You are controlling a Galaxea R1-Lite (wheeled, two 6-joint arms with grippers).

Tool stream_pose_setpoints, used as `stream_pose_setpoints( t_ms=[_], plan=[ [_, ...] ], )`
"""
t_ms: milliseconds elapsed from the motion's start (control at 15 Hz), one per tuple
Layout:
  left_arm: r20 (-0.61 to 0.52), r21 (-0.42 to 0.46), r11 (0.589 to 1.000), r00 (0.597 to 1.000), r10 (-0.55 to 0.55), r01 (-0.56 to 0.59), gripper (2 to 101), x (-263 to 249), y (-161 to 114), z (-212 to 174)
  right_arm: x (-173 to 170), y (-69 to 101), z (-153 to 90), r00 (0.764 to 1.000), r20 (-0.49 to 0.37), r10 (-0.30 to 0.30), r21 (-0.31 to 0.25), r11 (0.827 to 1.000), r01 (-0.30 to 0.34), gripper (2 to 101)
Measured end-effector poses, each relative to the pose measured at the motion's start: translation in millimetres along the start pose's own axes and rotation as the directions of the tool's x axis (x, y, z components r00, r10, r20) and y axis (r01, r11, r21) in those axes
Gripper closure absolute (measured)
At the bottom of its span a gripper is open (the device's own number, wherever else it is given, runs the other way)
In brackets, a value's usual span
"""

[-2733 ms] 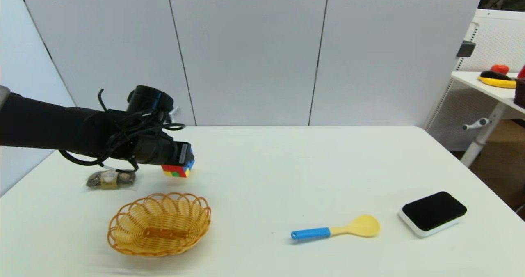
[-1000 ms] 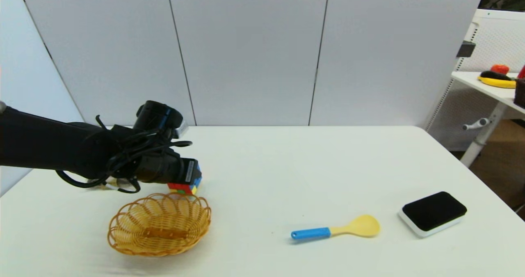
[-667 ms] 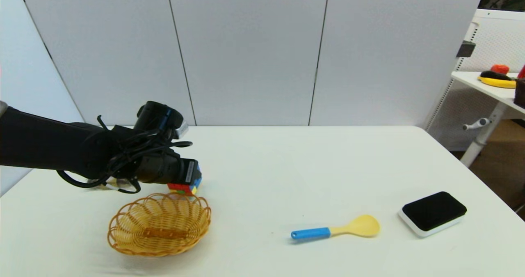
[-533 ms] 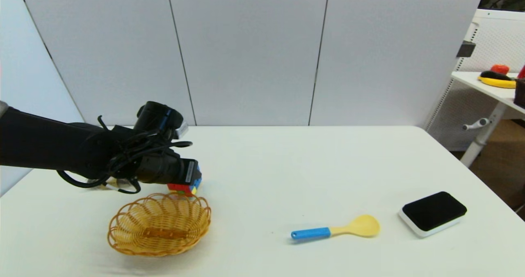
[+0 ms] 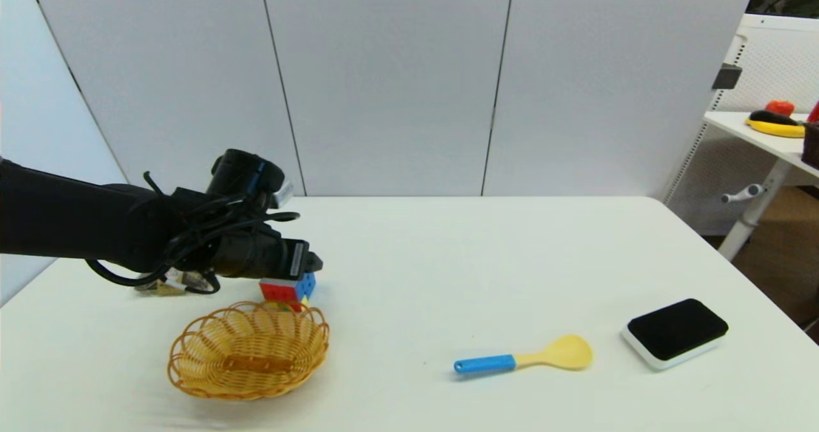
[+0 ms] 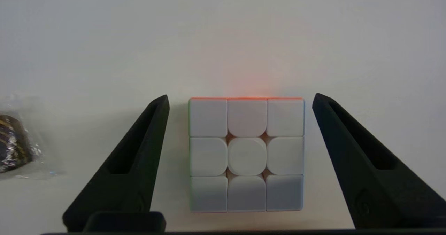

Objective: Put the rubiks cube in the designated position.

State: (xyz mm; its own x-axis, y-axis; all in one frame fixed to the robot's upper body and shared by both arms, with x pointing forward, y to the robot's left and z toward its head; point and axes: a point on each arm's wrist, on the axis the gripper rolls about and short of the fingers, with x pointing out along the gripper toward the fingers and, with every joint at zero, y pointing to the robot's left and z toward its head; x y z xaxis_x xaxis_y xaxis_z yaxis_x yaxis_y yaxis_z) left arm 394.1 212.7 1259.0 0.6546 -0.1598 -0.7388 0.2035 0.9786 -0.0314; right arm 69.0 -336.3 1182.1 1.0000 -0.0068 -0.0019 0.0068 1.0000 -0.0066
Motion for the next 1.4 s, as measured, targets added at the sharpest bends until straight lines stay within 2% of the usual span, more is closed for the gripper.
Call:
stream_pose_setpoints(
  t_ms=[267, 467, 600, 867, 1133, 1333, 1400],
  plan=[
    [0.147, -0.008, 0.999, 0.988, 0.052, -0.052, 13.9, -42, 5, 21, 0, 0.0, 0, 1.0, 0.0, 0.001, 0.0, 1.0, -0.001, 4.3],
    [0.295, -0.02, 0.998, 0.953, 0.065, -0.062, 11.2, -103, 16, 28, 0, 0.0, 0, 1.0, 0.0, 0.0, 0.0, 1.0, 0.0, 4.3],
    [0.369, -0.015, 0.996, 0.925, 0.092, -0.093, 9.9, -147, 30, 19, 0, 0.0, 0, 1.0, 0.0, 0.0, 0.0, 1.0, 0.0, 4.3],
    [0.499, -0.022, 0.984, 0.851, 0.162, -0.175, 8.0, -224, 53, -37, 0, 0.0, 0, 1.0, 0.0, 0.0, 0.0, 1.0, 0.0, 4.3],
    [0.621, 0.004, 0.993, 0.778, 0.091, -0.12, 7.0, -267, 56, -115, 0, 0.0, 0, 1.0, 0.001, 0.0, -0.001, 1.0, 0.0, 4.3],
    [0.726, 0.045, 0.995, 0.687, 0.026, -0.086, 6.4, -269, 54, -169, 0, 0.0, 0, 1.0, 0.001, 0.0, 0.0, 1.0, 0.0, 4.3],
    [0.774, 0.059, 0.994, 0.632, 0.013, -0.093, 6.3, -268, 52, -182, 0, 0.0, 0, 1.0, 0.001, 0.0, 0.0, 1.0, 0.0, 4.3]
  ],
)
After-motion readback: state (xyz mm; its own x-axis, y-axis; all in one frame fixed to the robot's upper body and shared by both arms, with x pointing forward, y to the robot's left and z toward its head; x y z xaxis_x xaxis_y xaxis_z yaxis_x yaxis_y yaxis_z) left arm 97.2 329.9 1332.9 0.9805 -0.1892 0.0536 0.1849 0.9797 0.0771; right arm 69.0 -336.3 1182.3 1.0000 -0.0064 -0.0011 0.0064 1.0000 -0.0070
